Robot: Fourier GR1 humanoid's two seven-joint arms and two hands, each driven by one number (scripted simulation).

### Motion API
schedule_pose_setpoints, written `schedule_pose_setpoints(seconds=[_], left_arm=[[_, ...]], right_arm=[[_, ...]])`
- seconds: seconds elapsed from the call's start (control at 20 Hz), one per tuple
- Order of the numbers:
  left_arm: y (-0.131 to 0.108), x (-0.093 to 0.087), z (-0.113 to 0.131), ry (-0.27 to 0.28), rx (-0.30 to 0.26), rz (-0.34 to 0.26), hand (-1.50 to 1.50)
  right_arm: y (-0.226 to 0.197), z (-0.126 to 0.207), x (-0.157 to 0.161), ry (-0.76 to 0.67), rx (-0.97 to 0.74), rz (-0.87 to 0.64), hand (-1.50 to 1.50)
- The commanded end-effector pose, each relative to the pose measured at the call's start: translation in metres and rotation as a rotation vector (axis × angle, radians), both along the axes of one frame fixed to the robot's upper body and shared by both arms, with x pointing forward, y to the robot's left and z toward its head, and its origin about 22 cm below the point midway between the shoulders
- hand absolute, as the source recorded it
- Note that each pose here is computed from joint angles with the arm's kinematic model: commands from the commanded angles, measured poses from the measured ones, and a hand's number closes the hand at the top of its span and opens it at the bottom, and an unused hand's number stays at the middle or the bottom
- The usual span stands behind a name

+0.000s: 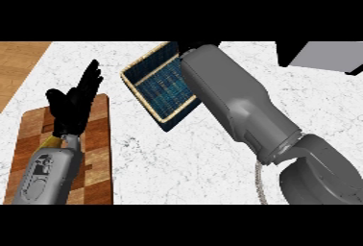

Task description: Pick the squash from the placemat and place it in the basket

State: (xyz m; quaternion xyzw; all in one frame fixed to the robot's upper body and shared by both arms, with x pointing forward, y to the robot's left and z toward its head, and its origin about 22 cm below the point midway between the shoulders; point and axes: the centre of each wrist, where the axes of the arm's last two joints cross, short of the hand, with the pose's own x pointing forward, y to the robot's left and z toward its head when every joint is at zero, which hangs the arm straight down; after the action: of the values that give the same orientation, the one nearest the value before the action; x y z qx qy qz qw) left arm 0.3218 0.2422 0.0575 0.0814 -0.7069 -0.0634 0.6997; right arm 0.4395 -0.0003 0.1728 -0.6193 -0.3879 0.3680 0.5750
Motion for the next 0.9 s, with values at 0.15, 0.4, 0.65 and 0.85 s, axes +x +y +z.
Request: schedule_pose_setpoints(seconds=[0.15, 0.4, 0.65, 0.85], left_arm=[[0.015, 0.001, 0.007, 0.006, 0.012, 0.012, 0.0], [0.018, -0.007, -0.001, 0.005, -0.006, -0.015, 0.0], [0.004, -0.004, 0.0, 0.013, 0.0, -0.004, 0.0], [0.006, 0.001, 0.001, 0.007, -0.002, -0.001, 0.0]], right_arm=[[-0.001, -0.003, 0.0, 0.049, 0.041, -0.07, 1.5], [-0.013, -0.028, 0.0, 0.099, 0.09, -0.099, 1.5], [-0.012, -0.021, 0.002, 0.182, 0.099, -0.164, 1.5], [-0.013, -0.024, 0.001, 0.136, 0.146, -0.212, -1.5]])
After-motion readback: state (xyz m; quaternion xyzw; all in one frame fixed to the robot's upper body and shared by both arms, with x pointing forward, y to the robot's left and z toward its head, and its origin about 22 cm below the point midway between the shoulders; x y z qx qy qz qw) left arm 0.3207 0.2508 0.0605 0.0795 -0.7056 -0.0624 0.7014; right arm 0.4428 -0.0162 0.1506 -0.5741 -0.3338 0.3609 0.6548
